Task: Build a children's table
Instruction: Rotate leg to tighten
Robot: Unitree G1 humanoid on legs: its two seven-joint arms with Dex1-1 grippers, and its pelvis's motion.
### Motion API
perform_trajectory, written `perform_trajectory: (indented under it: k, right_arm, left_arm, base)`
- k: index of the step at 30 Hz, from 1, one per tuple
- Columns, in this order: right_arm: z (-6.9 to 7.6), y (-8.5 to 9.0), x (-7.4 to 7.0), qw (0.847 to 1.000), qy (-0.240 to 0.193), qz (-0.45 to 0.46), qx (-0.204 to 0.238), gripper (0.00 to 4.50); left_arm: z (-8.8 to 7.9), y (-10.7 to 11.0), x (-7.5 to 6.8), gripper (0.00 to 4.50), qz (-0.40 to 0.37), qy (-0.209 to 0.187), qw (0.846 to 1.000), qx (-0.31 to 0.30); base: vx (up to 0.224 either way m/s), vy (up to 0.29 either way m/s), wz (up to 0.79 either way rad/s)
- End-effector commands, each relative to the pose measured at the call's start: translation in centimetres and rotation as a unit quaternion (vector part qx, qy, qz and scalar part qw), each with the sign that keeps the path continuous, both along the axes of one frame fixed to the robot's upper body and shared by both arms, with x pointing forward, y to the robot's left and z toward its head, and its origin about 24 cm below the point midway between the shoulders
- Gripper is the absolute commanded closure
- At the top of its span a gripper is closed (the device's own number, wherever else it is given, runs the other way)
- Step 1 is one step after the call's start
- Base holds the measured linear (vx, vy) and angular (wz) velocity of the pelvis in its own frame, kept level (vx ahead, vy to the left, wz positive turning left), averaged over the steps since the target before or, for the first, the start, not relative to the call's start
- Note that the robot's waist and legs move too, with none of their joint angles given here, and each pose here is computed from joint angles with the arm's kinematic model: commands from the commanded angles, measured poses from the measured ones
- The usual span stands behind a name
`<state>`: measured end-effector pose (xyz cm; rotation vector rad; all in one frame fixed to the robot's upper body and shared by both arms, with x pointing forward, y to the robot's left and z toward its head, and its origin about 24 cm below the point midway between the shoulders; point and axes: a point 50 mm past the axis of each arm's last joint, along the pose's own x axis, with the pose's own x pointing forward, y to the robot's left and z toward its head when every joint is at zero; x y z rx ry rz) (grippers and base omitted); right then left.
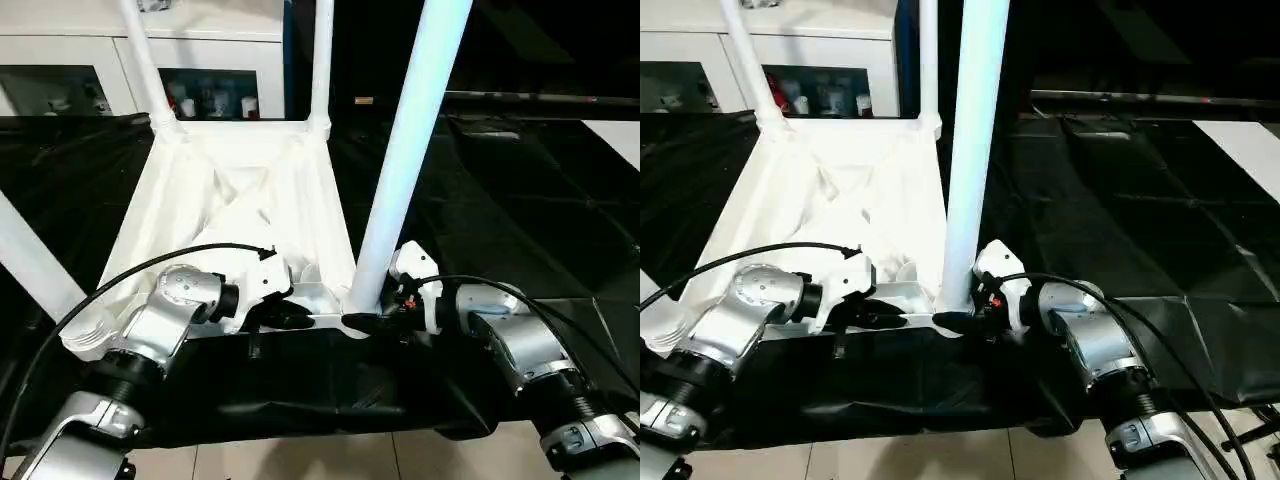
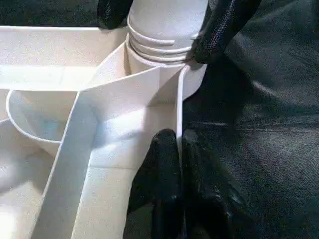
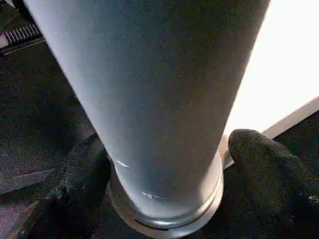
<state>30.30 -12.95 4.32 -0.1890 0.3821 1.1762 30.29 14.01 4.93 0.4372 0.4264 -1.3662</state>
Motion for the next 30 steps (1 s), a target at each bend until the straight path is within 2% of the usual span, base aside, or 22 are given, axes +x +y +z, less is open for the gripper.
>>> perform_trajectory:
  k: [1, 2, 4, 8, 9, 13, 16, 19, 20, 21, 25, 26, 28, 30]
  right_arm:
    - [0.0, -0.2, 0.1, 1.000, 0.005, 0.002, -0.003, 0.91]
    - [-0.1, -0.2, 0.1, 1.000, 0.005, 0.003, -0.003, 0.91]
    - [-0.1, -0.2, 0.1, 1.000, 0.004, 0.003, -0.006, 1.25]
    - [-0.3, -0.2, 0.1, 1.000, 0.002, -0.002, -0.008, 1.43]
    - [-0.3, -0.2, 0.1, 1.000, 0.002, -0.008, -0.009, 1.62]
    - [-0.8, -0.3, 0.3, 0.999, -0.003, -0.036, -0.019, 1.71]
    - [-1.5, -0.4, 0.7, 0.996, -0.004, -0.089, -0.020, 1.73]
    - [-2.4, -0.2, 1.3, 0.983, 0.005, -0.183, -0.011, 1.74]
    - [-2.9, 0.2, 1.4, 0.972, 0.014, -0.233, -0.006, 1.74]
    - [-3.6, 1.2, 1.5, 0.952, 0.022, -0.305, -0.002, 1.74]
    - [-4.1, 2.6, 1.6, 0.931, 0.039, -0.363, 0.004, 1.75]
    - [-4.1, 3.0, 1.6, 0.929, 0.040, -0.369, 0.005, 1.75]
    - [-3.9, 4.3, 1.7, 0.936, 0.028, -0.352, 0.004, 1.75]
    - [-3.9, 4.5, 1.7, 0.939, 0.021, -0.344, 0.000, 1.75]
  left_arm:
    - [-1.3, -0.1, -1.0, 4.50, -0.004, 0.043, 0.999, -0.020]
    - [-1.3, -0.1, -1.1, 4.50, -0.004, 0.044, 0.999, -0.020]
    - [-1.3, -0.1, -1.1, 4.50, -0.004, 0.044, 0.999, -0.020]
    - [-1.3, -0.2, -1.1, 4.50, -0.004, 0.044, 0.999, -0.020]
    - [-1.3, -0.2, -1.1, 4.50, -0.003, 0.042, 0.999, -0.020]
    - [-1.3, -0.4, -0.8, 4.50, 0.007, 0.033, 0.999, -0.018]
    - [-1.5, -0.8, -0.1, 4.50, 0.040, 0.019, 0.999, -0.010]
    - [-1.8, -1.7, 1.0, 4.50, 0.094, 0.003, 0.996, -0.005]
    - [-1.9, -2.7, 1.7, 4.50, 0.120, -0.010, 0.993, -0.006]
    - [-2.0, -4.8, 2.4, 4.50, 0.149, -0.032, 0.988, -0.008]
    - [-2.3, -7.1, 2.5, 4.50, 0.159, -0.036, 0.987, -0.009]
    - [-2.4, -7.6, 2.3, 4.50, 0.154, -0.035, 0.987, -0.008]
    - [-2.5, -8.5, 2.0, 4.50, 0.134, -0.035, 0.990, -0.005]
    - [-2.5, -8.7, 2.0, 4.50, 0.128, -0.034, 0.991, -0.006]
  base:
    - [0.000, 0.000, 0.00]
    - [0.000, 0.000, 0.00]
    - [0.000, 0.000, 0.00]
    - [0.000, 0.000, 0.00]
    - [0.000, 0.000, 0.00]
    - [0.000, 0.000, 0.00]
    - [0.000, 0.000, 0.00]
    - [0.000, 0.000, 0.00]
    - [0.000, 0.000, 0.00]
    - [0.000, 0.000, 0.00]
    - [0.000, 0.000, 0.00]
    - [0.000, 0.000, 0.00]
    - [0.000, 0.000, 0.00]
    - [0.000, 0.000, 0.00]
